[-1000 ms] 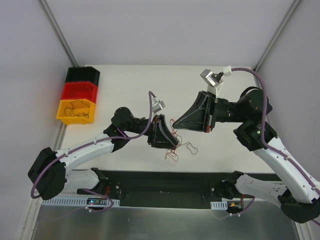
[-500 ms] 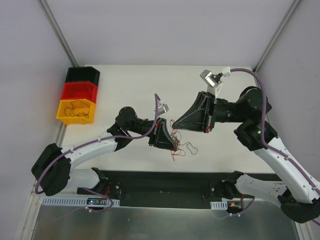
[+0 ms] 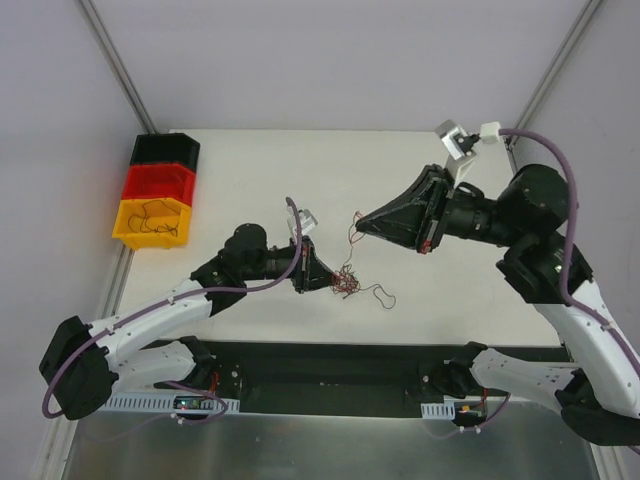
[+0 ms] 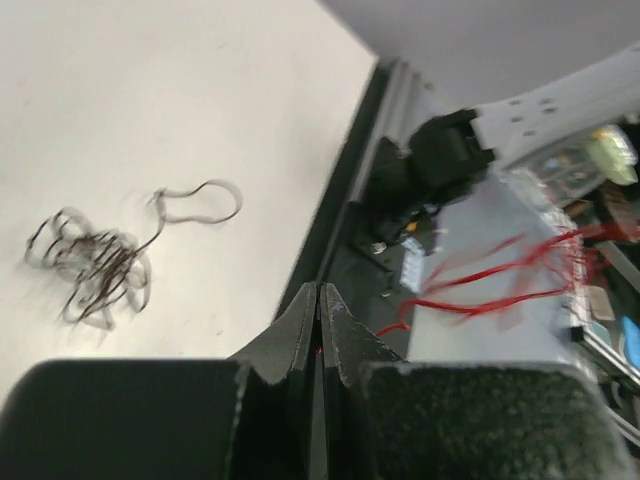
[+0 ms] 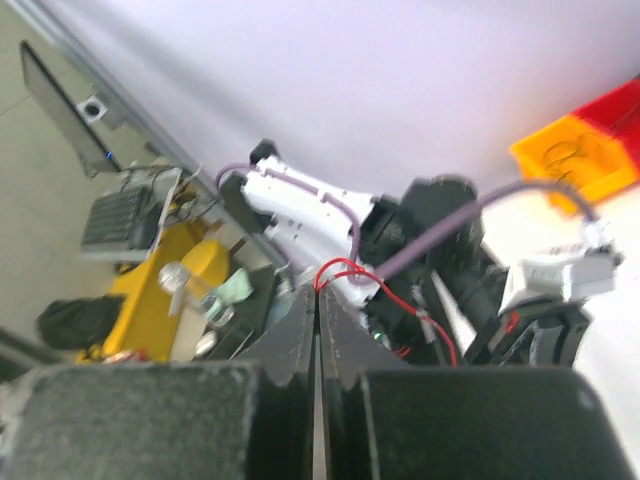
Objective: Untangle the cables
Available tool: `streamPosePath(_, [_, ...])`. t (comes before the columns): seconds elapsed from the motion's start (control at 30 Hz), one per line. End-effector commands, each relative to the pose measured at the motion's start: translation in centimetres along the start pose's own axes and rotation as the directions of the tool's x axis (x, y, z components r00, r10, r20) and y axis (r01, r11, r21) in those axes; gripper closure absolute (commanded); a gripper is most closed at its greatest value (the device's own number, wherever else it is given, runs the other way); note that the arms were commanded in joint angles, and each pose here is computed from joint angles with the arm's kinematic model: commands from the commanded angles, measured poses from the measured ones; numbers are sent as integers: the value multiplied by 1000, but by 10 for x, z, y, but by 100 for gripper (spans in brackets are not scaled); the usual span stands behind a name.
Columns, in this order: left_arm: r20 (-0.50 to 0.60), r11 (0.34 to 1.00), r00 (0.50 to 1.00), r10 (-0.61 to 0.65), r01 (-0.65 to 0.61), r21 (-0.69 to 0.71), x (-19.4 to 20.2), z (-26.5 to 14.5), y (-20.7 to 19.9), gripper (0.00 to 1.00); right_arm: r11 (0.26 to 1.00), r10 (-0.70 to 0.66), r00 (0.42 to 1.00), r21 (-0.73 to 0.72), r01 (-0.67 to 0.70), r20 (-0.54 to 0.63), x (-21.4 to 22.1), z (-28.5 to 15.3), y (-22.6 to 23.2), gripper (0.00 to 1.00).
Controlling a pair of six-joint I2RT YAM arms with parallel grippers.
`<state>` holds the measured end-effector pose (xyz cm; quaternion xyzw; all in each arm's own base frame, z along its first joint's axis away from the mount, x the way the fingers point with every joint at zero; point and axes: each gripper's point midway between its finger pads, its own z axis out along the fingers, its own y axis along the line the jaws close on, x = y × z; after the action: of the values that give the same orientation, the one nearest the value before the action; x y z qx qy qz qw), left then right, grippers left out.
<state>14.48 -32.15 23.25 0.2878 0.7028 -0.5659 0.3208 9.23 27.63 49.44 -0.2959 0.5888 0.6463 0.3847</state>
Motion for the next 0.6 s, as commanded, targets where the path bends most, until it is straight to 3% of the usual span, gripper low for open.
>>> streamPosePath(0.0, [-45, 955, 998, -34, 19, -294, 48, -12, 69, 100, 957, -236, 965, 196, 212, 111, -51, -17, -1, 100])
streamPosePath(0.3, [-55, 774, 986, -157, 88, -627, 106, -53, 140, 100, 865, -446, 872, 349, 362, 202, -120, -33, 15, 100])
streamPosePath(0.47, [24, 693, 982, -186, 148, -706, 106, -79, 150, 100, 841, -475, 859, 385, 380, 192, -126, -35, 9, 100])
streamPosePath(0.57, [108, 597, 970, -218, 220, -772, 107, -109, 154, 100, 835, -460, 871, 417, 359, 171, -120, -33, -9, 99])
